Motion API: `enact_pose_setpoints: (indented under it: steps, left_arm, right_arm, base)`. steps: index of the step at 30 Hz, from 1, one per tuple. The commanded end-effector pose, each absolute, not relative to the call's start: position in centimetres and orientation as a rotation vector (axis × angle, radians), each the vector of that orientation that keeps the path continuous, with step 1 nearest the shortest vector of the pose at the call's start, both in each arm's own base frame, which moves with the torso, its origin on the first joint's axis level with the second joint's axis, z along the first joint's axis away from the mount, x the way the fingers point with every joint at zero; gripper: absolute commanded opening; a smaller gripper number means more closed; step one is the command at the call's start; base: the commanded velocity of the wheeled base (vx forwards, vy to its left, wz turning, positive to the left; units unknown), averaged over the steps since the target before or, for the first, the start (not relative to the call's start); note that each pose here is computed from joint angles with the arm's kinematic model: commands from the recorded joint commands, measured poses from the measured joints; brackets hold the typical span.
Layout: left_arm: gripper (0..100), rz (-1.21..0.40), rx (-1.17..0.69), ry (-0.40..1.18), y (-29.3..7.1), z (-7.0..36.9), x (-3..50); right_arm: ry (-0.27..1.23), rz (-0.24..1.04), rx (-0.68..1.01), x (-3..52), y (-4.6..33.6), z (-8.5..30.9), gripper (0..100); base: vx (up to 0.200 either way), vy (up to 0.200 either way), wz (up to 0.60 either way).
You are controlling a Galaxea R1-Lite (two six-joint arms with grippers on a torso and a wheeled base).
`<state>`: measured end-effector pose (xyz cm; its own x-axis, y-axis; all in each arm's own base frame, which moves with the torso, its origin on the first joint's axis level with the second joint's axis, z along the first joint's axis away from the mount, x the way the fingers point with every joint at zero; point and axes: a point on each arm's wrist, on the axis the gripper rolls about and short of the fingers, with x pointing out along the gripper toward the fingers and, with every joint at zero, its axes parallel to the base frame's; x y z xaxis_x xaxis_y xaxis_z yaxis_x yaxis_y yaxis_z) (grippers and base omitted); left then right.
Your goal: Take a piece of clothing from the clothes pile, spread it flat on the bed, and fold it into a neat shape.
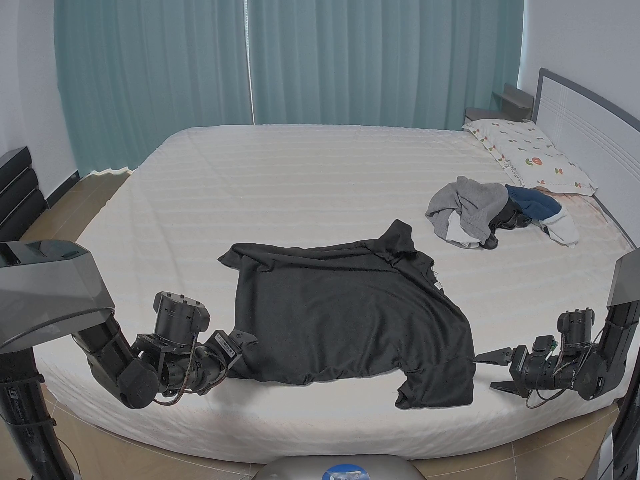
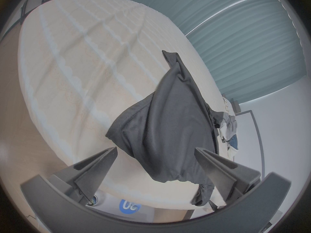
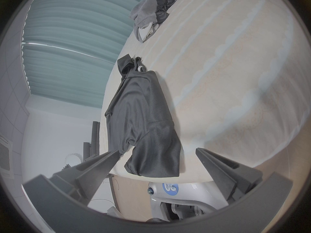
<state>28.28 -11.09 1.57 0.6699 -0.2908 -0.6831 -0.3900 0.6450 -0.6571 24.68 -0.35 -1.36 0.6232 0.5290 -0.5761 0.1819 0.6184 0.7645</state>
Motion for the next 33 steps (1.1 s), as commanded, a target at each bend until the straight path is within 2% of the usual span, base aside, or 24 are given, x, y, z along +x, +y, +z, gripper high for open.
enact_pose_setpoints:
  steps: [1,11,22,26,27,33]
  left_arm:
    - [100,0.109,-0.856,0.888,-11.0,0.1,28.4]
    - [100,0.186,-0.78,0.848,-11.4,-1.7,29.4]
    - [100,0.201,-0.782,0.838,-11.2,-2.4,30.5]
    - [100,0.22,-0.725,0.835,-10.8,-2.9,30.5]
    - [0,0.226,-0.72,0.834,-10.8,-3.0,30.4]
    - [0,0.24,-0.694,0.8,-10.5,-1.7,29.8]
  right_arm:
    - [0.899,0.256,0.906,24.2,-0.3,-1.5,100]
    - [0.824,0.28,0.888,23.6,-0.2,-2.9,100]
    - [0.82,0.282,0.884,23.6,-0.1,-3.1,100]
    - [0.811,0.283,0.883,23.9,-0.1,-3.1,100]
    - [0.809,0.282,0.88,23.9,-0.1,-3.2,100]
    - [0.761,0.265,0.853,25.2,0.1,-3.2,100]
  base:
    - [0.0,0.0,0.0]
    - [0.0,0.0,0.0]
    - [0.0,0.0,0.0]
    - [0.0,0.0,0.0]
    - [0.0,0.0,0.0]
    - [0.0,0.0,0.0]
